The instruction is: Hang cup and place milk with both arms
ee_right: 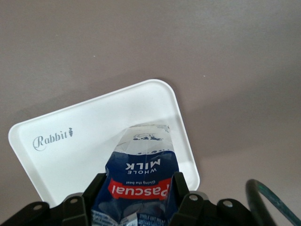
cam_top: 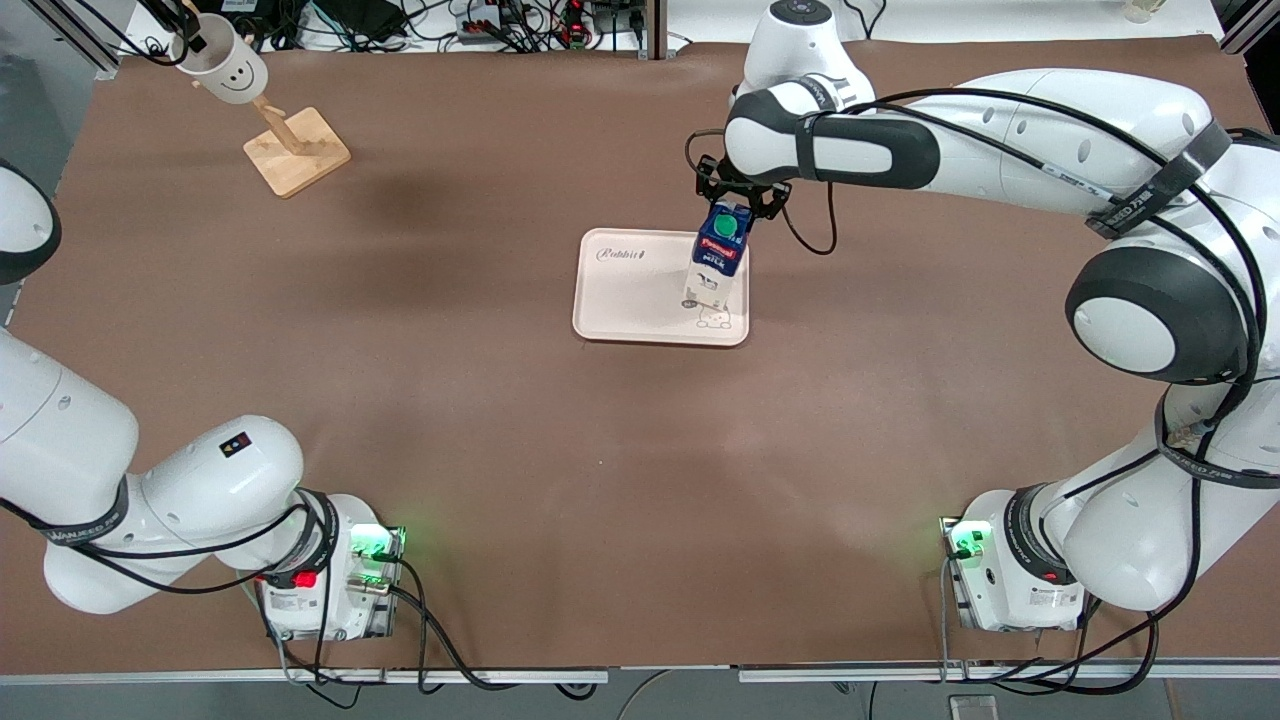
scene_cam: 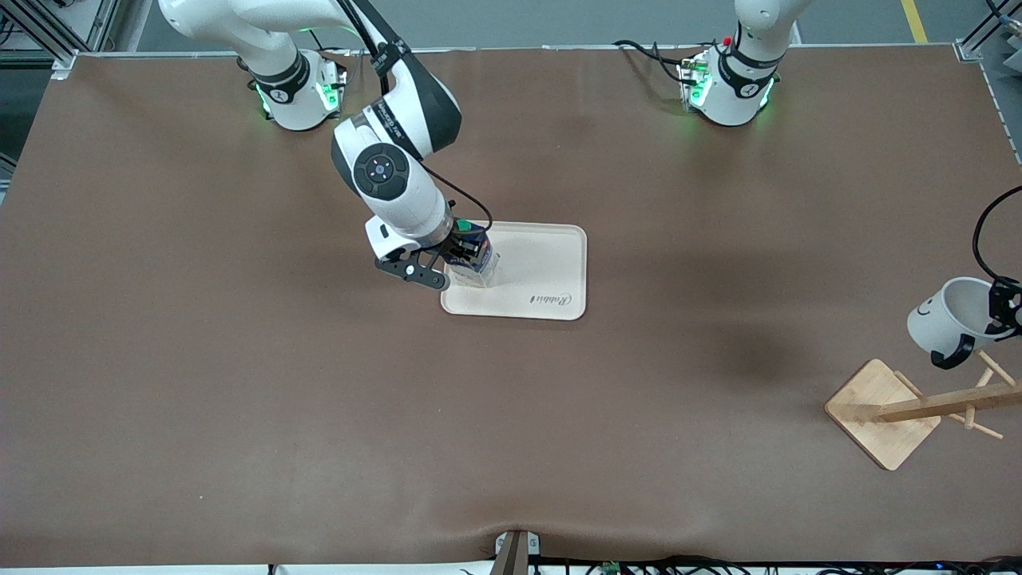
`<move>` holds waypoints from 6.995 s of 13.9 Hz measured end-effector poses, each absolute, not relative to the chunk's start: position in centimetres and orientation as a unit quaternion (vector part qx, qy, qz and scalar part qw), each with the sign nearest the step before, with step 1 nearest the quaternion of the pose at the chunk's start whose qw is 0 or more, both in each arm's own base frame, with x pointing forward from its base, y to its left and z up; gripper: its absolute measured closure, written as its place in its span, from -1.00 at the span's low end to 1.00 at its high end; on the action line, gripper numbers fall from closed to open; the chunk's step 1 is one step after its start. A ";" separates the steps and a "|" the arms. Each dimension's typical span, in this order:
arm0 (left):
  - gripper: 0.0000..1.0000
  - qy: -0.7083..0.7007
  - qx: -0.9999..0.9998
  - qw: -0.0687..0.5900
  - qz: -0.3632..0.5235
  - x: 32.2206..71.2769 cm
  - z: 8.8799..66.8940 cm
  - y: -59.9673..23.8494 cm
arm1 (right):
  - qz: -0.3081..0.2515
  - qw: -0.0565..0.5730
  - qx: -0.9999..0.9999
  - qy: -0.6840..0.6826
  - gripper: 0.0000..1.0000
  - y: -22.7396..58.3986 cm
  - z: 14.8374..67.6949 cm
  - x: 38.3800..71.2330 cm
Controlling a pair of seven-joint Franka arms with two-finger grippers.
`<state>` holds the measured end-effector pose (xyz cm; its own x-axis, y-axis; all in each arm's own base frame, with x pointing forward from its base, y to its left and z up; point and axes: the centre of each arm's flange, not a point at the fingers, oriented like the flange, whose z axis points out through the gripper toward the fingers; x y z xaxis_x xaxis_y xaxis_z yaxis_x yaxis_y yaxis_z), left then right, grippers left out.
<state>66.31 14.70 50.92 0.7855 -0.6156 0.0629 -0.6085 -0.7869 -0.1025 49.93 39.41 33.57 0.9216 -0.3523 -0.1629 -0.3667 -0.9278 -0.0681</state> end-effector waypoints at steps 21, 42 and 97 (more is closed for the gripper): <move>-0.25 0.233 -0.969 -0.022 -0.079 67.0 49.4 18.8 | 0.167 0.003 -0.979 0.114 -0.06 -0.3 38.8 57.4; -1.00 0.052 -0.998 -0.024 -0.019 63.6 57.0 7.9 | 0.163 0.026 -0.984 0.061 -0.97 -9.8 32.1 55.2; -1.00 0.017 -1.000 0.020 0.002 51.7 63.6 -4.3 | 0.090 0.031 -0.995 -0.017 -1.00 -4.1 60.9 50.2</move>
<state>51.75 -4.33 63.60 0.9994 -0.0330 -0.0041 -0.0332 -0.9986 -0.0401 50.23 -4.11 60.90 0.9832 0.0386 -0.1785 0.0272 -0.9975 -0.0657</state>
